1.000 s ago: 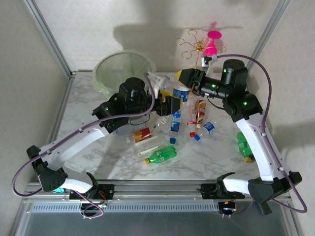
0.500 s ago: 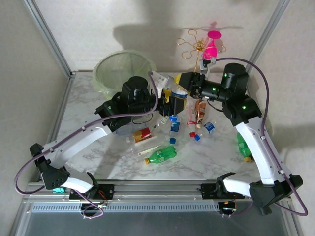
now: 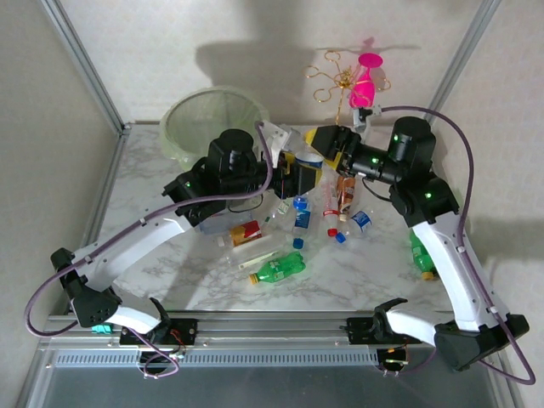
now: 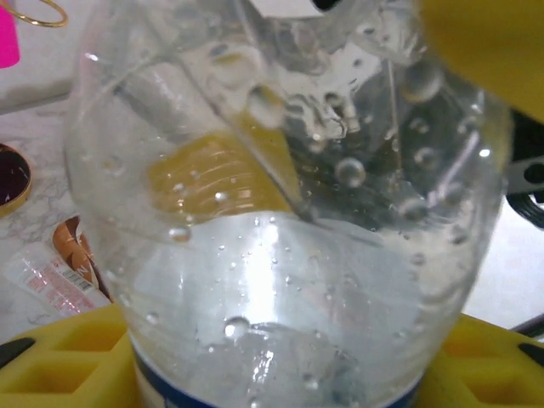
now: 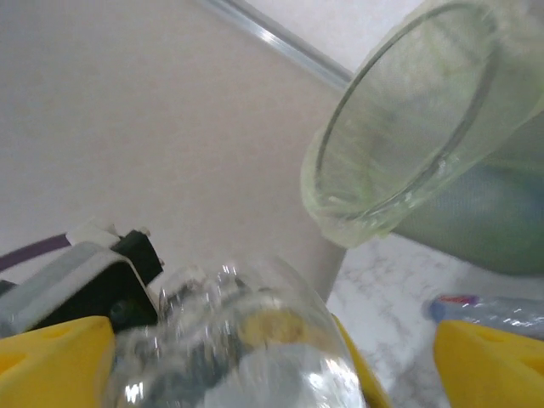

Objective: Put the plastic bottles in the bin

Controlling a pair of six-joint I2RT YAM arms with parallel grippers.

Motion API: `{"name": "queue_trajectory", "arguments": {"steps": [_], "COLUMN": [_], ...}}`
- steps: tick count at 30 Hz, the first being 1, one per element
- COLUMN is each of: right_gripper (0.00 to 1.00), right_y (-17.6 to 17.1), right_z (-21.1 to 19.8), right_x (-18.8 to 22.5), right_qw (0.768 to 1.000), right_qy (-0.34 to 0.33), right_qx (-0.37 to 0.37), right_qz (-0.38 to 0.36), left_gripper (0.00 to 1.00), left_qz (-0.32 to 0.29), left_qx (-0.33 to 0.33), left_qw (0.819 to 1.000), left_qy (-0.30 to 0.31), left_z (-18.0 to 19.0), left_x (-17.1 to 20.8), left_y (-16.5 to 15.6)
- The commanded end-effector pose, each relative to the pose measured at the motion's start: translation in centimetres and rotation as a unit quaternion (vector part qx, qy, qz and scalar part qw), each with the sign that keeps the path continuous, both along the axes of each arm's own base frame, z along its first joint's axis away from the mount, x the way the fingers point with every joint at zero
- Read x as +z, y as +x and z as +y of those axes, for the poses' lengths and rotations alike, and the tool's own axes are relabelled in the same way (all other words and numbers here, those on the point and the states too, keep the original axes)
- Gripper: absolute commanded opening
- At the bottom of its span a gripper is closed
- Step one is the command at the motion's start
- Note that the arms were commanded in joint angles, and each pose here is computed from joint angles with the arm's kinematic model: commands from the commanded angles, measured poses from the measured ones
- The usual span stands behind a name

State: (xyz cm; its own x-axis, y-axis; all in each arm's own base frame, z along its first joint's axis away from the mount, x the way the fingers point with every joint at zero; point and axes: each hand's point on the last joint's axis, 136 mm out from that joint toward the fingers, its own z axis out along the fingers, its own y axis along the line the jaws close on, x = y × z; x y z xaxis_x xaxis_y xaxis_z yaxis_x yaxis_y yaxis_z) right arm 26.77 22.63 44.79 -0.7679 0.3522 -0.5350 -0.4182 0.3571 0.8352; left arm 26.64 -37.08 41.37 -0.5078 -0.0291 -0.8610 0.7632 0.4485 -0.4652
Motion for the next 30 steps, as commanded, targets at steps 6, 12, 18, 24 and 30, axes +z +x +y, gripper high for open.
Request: {"name": "queue_trajectory", "arguments": {"steps": [6,12,18,24,30], "right_gripper": [0.99,0.98,0.96,0.95,0.95], "right_y": [0.3,-0.1,-0.2,0.0,0.4], "right_z": [-5.6,-6.0,-5.6,-5.2,-5.2], "right_x": [1.1,-0.1,-1.4,-3.4,-3.8], "right_qw": [0.982,0.98,0.982,0.983,0.979], "right_qy": [-0.076,-0.107,-0.109,-0.133,-0.163], "right_qx": [-0.163,-0.158,-0.147,-0.13,-0.125], "right_qz": [-0.054,-0.056,-0.037,-0.009,-0.011], "left_gripper": [0.38,0.37,0.37,0.38,0.37], "left_qz": [0.051,0.068,0.092,0.1,0.154], "left_qx": [0.155,0.352,0.512,0.557,0.56], "left_qw": [0.984,0.933,0.854,0.824,0.811], "left_qy": [-0.078,-0.024,-0.001,0.027,0.075], "left_z": [6.9,15.5,22.9,24.8,24.8], "left_x": [3.8,1.6,-0.5,-3.0,-9.1], "left_y": [7.7,14.1,18.7,21.8,24.2]}}
